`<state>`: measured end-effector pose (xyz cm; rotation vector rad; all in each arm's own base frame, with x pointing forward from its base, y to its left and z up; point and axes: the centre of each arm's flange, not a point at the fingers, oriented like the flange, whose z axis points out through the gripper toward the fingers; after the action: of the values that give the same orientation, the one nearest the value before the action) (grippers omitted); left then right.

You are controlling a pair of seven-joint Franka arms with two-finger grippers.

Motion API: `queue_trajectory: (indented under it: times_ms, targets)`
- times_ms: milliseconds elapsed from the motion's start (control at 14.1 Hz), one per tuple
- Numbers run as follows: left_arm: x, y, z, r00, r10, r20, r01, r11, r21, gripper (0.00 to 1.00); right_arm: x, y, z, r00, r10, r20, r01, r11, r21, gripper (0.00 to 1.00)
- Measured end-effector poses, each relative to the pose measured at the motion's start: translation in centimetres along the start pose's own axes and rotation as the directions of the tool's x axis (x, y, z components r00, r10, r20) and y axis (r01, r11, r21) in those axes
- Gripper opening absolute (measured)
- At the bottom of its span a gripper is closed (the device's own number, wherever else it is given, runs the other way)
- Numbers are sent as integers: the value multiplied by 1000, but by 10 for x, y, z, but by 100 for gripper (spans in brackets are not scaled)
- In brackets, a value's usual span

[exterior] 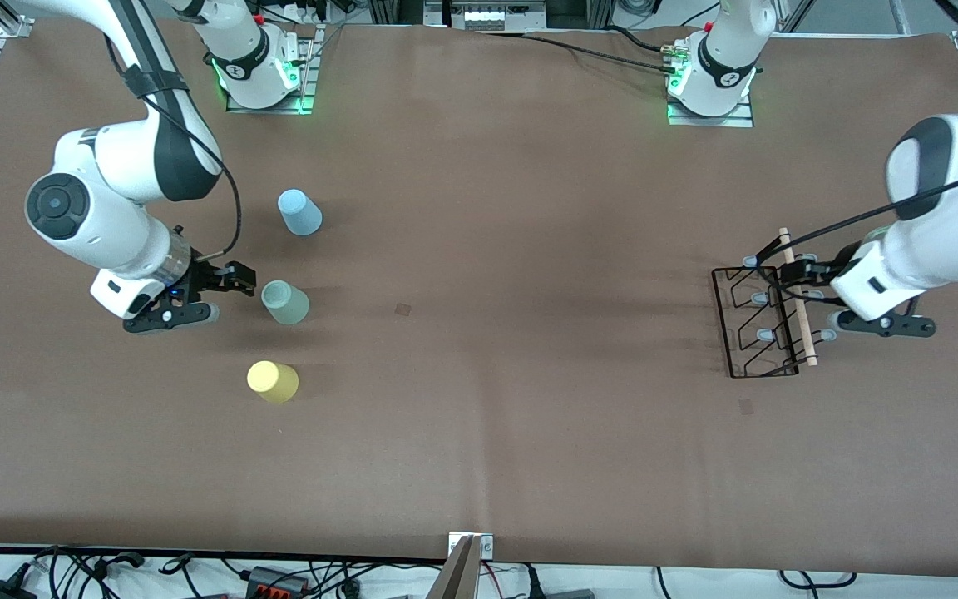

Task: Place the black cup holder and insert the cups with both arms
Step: 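Reach the right gripper to the teal cup while the left gripper reaches the rack, then grasp the teal cup with the right gripper while the left gripper grasps the dowel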

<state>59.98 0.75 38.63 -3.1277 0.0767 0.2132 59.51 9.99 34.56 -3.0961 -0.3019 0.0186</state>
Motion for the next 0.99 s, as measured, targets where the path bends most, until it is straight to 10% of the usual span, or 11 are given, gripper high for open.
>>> queue_trajectory:
  times_ms: [354, 566, 991]
  targets:
    - [-8, -12, 49, 998, -32, -63, 32, 999, -4, 85, 0, -15, 19, 998, -68, -10, 68, 997, -44, 100]
    - [-16, -18, 66, 998, -45, -48, 45, 999, -7, 54, -3, -29, 28, 993, -119, 3, 119, 991, -68, 100]
    - [-17, -22, 62, 997, -50, -60, 50, 999, -6, 24, -17, -32, 60, 996, -90, -5, 89, 994, -58, 100]
